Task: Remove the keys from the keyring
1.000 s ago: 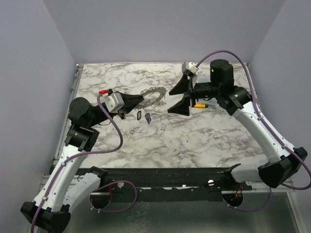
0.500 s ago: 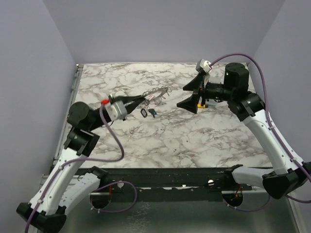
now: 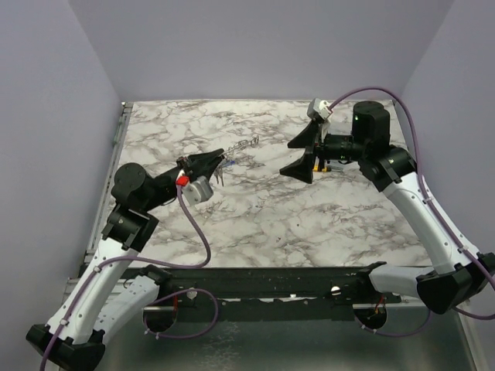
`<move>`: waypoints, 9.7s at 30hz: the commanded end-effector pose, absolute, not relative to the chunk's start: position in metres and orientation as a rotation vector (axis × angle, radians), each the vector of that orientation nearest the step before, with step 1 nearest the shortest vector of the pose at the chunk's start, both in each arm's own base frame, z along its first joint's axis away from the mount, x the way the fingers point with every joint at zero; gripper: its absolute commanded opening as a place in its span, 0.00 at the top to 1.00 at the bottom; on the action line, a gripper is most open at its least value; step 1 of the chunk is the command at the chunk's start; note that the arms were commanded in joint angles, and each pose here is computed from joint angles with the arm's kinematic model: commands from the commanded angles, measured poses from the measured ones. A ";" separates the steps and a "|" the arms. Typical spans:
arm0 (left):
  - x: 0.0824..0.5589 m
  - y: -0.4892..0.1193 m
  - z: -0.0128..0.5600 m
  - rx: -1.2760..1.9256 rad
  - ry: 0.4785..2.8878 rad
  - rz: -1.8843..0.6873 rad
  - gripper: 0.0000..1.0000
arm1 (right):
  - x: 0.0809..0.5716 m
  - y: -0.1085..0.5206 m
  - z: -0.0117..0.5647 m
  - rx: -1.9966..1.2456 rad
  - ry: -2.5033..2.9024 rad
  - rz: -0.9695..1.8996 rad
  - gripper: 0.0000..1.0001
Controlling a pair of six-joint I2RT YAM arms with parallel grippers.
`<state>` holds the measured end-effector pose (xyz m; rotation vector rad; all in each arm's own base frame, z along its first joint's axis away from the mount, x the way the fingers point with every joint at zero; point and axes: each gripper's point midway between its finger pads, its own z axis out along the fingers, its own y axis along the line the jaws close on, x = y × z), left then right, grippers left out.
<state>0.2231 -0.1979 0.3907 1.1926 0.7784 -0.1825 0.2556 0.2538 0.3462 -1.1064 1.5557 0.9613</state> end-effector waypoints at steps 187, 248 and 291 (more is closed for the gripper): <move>0.276 -0.250 0.308 1.703 1.213 -0.098 1.00 | 0.252 0.249 0.230 -0.680 1.725 1.489 0.36; 0.195 -0.268 0.350 1.864 -0.296 0.556 1.00 | 0.231 0.240 0.333 -1.195 1.428 1.234 0.42; 0.238 -0.282 0.360 1.892 -0.059 0.534 1.00 | 0.216 0.267 0.314 -1.205 1.476 1.237 0.41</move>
